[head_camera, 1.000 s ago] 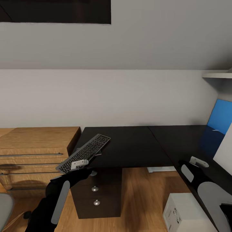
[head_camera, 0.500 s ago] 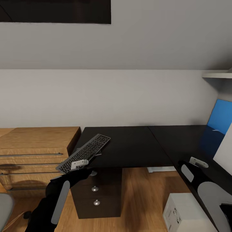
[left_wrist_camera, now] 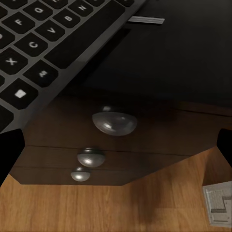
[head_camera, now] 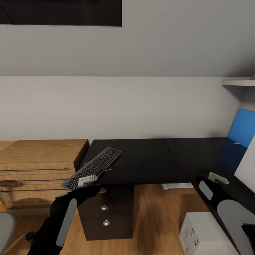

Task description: In the bedroom, organize the workspace by keeping the computer under the desk, ensuring the monitor is on the desk, placing the keyboard on the desk next to the monitor, placing the mouse on the desk next to the keyboard, moving the folder from the swivel chair onto the desk next to the mouse, stacking the notebook on top of the folder with the pen on top of the notebook, and positioning the swivel chair next to the desk.

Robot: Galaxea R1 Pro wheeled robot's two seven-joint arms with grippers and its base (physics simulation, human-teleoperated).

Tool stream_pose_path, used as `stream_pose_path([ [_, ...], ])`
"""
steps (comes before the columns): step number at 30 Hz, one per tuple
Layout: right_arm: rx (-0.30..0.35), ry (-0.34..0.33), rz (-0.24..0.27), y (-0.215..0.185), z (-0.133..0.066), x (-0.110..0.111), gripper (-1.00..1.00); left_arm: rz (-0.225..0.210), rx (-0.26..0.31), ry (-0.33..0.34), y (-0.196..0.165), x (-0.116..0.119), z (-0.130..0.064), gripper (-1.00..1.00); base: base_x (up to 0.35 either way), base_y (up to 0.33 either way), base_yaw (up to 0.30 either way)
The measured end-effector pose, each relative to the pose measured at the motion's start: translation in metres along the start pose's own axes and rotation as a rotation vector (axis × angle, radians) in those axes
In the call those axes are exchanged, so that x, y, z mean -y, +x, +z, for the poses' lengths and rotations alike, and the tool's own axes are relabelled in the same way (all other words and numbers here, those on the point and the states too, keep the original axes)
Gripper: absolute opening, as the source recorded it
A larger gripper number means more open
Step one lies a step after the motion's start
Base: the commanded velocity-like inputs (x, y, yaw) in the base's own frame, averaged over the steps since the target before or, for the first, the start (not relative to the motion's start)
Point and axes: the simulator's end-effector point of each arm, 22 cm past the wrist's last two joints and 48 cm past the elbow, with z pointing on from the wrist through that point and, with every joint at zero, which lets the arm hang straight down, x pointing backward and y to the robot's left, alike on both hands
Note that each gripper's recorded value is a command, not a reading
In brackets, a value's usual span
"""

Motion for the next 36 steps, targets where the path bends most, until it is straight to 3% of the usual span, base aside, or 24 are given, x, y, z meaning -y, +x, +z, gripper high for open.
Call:
stream_pose_path([
  [14, 0.006, -0.004, 0.004, -0.001, -0.001, -0.002, -1.0, 0.0, 0.0, 0.0, 0.0, 0.0, 0.0, 1.0, 0.0, 0.0, 0.0],
  [29, 0.083, -0.02, 0.031, -0.021, -0.004, -0.01, -1.0, 0.0, -0.001, 0.0, 0.0, 0.0, 0.0, 1.0, 0.0, 0.0, 0.0],
  [33, 0.145, -0.101, 0.052, -0.049, -0.014, -0.036, -1.0, 0.0, -0.001, 0.0, 0.001, 0.0, 0.0, 1.0, 0.0, 0.0, 0.0],
  [36, 0.157, -0.167, 0.055, -0.052, -0.023, -0.063, -1.0, 0.0, -0.001, -0.001, 0.001, 0.0, 0.0, 1.0, 0.0, 0.0, 0.0],
])
